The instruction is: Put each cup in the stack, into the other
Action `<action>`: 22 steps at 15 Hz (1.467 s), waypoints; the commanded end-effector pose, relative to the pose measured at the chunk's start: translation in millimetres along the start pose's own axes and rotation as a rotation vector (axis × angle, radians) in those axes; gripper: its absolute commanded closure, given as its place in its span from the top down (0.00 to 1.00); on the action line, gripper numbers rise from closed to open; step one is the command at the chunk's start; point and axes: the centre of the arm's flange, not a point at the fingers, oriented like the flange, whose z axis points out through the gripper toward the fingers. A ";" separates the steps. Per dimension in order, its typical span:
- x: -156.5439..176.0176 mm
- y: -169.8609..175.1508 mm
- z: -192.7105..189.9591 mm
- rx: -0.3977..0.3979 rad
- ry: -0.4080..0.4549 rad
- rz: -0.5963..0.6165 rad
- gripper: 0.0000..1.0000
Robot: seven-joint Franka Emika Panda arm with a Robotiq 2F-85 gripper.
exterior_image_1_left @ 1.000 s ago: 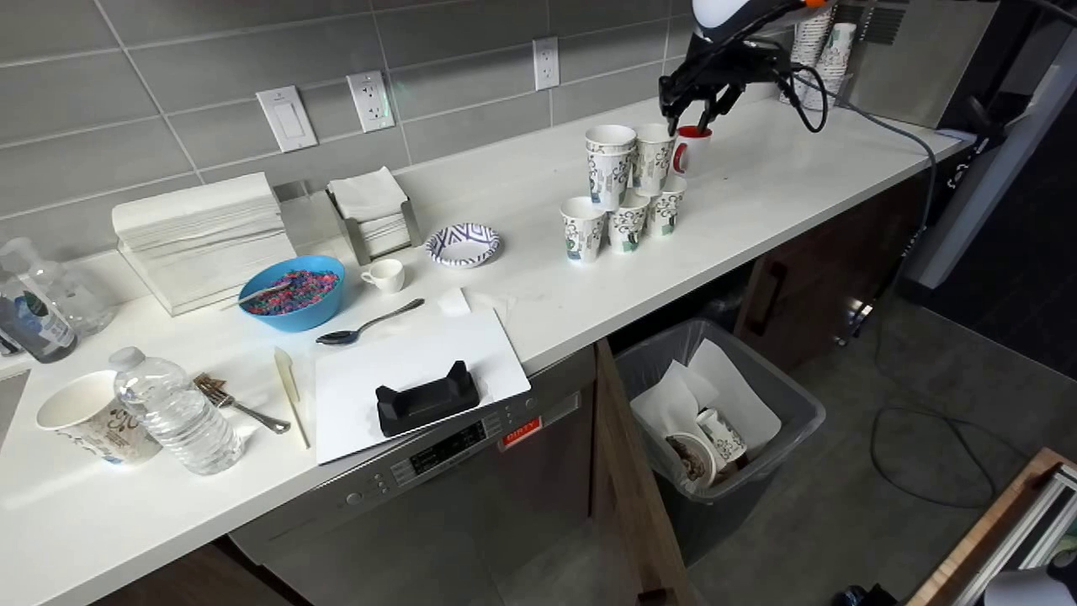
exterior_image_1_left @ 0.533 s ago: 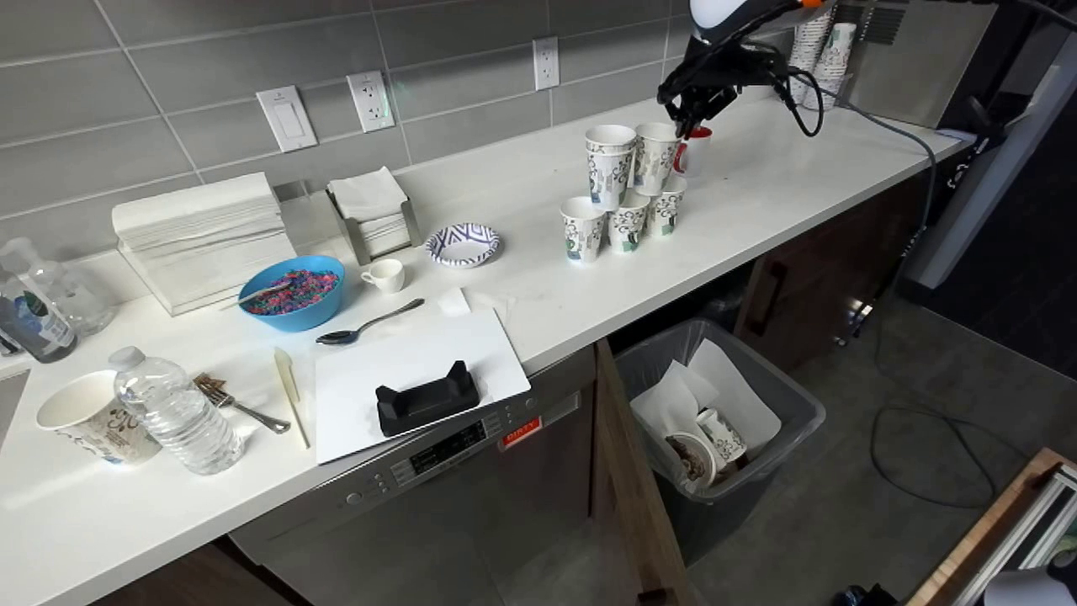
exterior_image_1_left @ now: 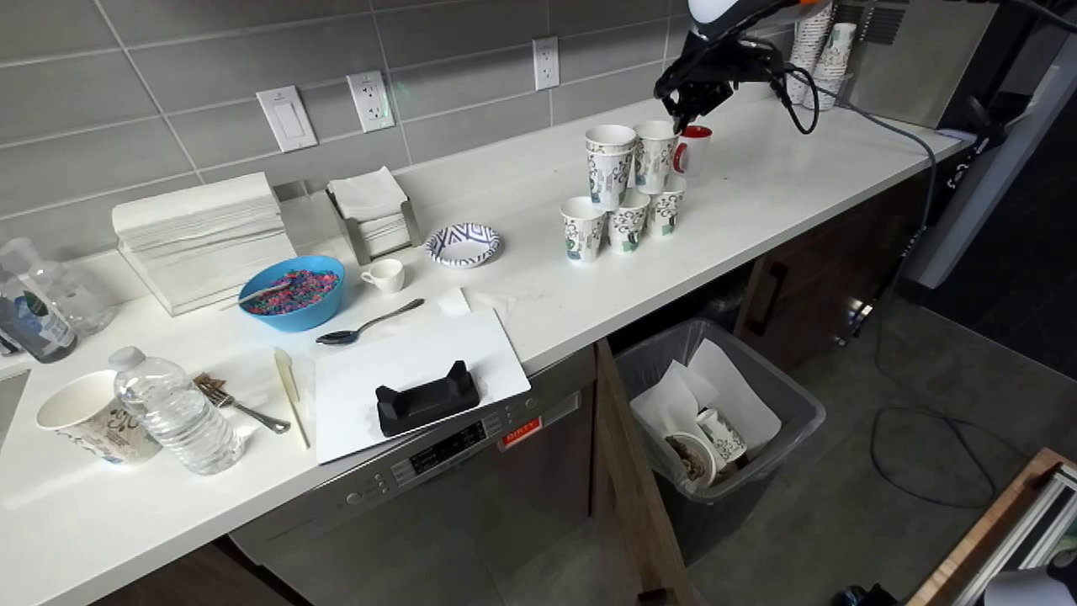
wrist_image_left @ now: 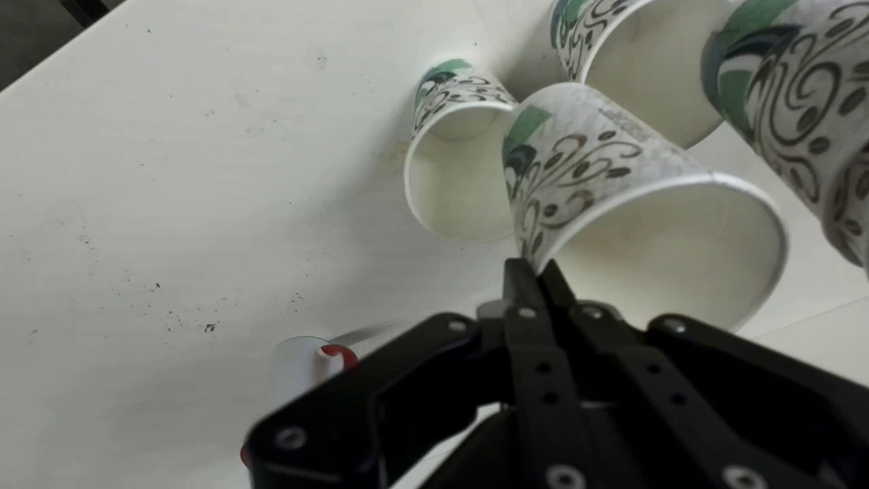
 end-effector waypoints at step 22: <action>1.0 -77.8 -160.2 0.068 0.131 -0.164 0.01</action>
